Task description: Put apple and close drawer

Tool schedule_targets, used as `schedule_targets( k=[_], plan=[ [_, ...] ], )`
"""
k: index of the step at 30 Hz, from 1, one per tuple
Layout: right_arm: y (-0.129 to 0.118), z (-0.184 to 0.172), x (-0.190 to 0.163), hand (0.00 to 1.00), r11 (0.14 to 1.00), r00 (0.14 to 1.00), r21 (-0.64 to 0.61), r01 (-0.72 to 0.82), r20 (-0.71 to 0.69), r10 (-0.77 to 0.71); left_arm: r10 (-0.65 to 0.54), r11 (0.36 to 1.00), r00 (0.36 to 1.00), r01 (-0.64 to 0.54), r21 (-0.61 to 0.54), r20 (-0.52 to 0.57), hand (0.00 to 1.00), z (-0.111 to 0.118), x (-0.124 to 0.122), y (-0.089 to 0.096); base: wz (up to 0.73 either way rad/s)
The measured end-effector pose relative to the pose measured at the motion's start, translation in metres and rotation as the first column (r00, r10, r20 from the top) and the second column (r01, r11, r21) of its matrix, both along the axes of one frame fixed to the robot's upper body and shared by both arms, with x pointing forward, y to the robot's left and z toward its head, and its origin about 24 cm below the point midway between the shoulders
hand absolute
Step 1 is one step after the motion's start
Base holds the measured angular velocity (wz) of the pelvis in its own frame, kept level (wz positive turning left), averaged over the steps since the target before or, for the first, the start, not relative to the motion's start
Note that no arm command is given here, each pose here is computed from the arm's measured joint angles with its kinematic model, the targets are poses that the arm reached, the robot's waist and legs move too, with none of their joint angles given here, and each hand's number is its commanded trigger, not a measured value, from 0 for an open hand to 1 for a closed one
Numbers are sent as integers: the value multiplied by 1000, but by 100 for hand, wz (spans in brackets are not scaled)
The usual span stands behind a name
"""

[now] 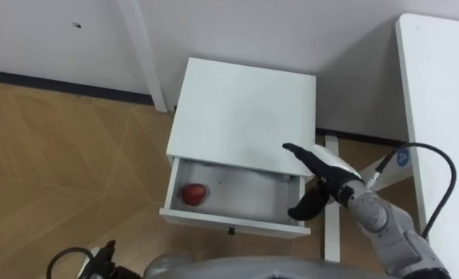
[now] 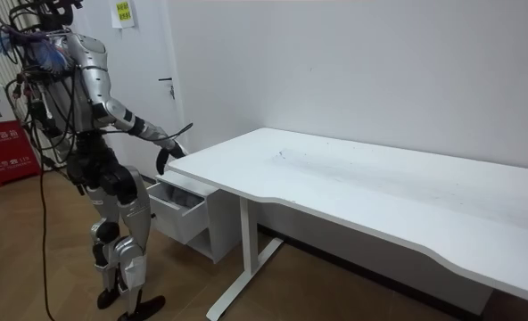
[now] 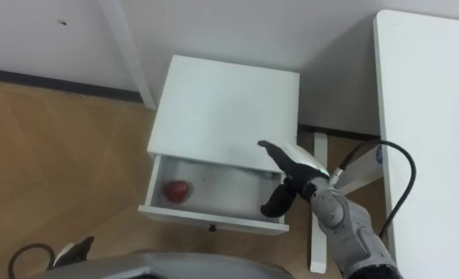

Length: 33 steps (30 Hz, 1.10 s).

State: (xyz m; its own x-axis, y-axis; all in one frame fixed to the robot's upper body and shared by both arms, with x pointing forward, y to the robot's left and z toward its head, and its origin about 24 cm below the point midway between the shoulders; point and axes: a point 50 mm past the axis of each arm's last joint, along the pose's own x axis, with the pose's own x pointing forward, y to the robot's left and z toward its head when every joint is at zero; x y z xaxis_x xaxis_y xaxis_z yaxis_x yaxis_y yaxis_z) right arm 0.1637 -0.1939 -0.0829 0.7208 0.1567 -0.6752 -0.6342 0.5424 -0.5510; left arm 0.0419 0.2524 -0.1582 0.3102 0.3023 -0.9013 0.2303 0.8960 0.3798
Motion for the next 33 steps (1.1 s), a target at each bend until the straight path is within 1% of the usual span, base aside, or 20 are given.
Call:
schedule_targets(
  k=[3,5,6,8,9,11,12,13,14,15,17,19,22,23,26,27,30,31,33],
  plan=[
    [-15,-14,-11,0,989,989,14,146,-21,-146,19,1000,1000,-19,22,-2,0,0,-5,1,1],
    [-33,-30,-26,0,950,949,12,311,-63,-310,41,999,999,-41,16,-14,0,-2,-10,-1,10],
    [-39,-33,-30,0,936,933,2,353,-76,-352,47,999,999,-46,14,-22,0,-3,-12,-3,14],
    [-65,-42,-50,0,859,853,-57,508,-101,-511,65,998,997,-65,-6,-42,0,-6,-17,-11,10],
    [-72,-42,-56,0,840,834,-76,538,-99,-543,69,997,997,-70,-10,-46,0,-7,-17,-13,12],
    [-91,-49,-82,0,776,769,-178,605,-124,-628,74,997,996,-73,7,-51,0,-6,-17,-7,21],
    [-95,-51,-90,0,763,753,-205,613,-139,-643,74,997,996,-73,11,-55,0,-5,-18,-6,-9],
    [-100,-51,-94,0,732,721,-211,648,-142,-679,77,997,996,-76,18,-54,0,-5,-18,-3,-46],
    [-99,-52,-92,0,727,714,-194,659,-143,-686,97,995,994,-95,28,-58,0,-4,-18,3,-42],
    [-99,-52,-94,0,719,704,-185,670,-147,-695,110,994,992,-108,32,-60,0,-3,-16,5,-7],
    [-97,-59,-112,0,675,643,-187,714,-208,-737,108,993,992,-105,52,-59,0,-1,-5,13,27],
    [-94,-64,-122,0,660,613,-201,724,-251,-749,113,992,991,-108,69,-66,0,1,-3,19,23],
    [-94,-65,-128,0,613,556,-209,762,-274,-785,123,991,987,-116,74,-106,0,0,-16,18,21],
    [-94,-66,-129,0,602,542,-210,770,-282,-792,133,989,982,-123,79,-132,0,-1,-28,19,12],
    [-93,-68,-138,0,574,500,-229,787,-309,-809,148,987,972,-134,88,-180,0,0,-51,20,7],
    [-93,-68,-140,0,570,495,-232,788,-313,-811,150,987,971,-136,87,-185,0,0,-53,20,0],
    [-90,-71,-143,0,543,460,-229,808,-333,-823,164,984,975,-150,98,-151,0,2,-47,22,-24],
    [-87,-72,-141,0,541,455,-225,810,-340,-823,176,980,976,-162,112,-129,0,2,-41,25,-30],
    [-85,-74,-137,0,517,432,-209,830,-345,-833,189,976,976,-175,128,-110,0,3,-38,26,-26]
  ],
)
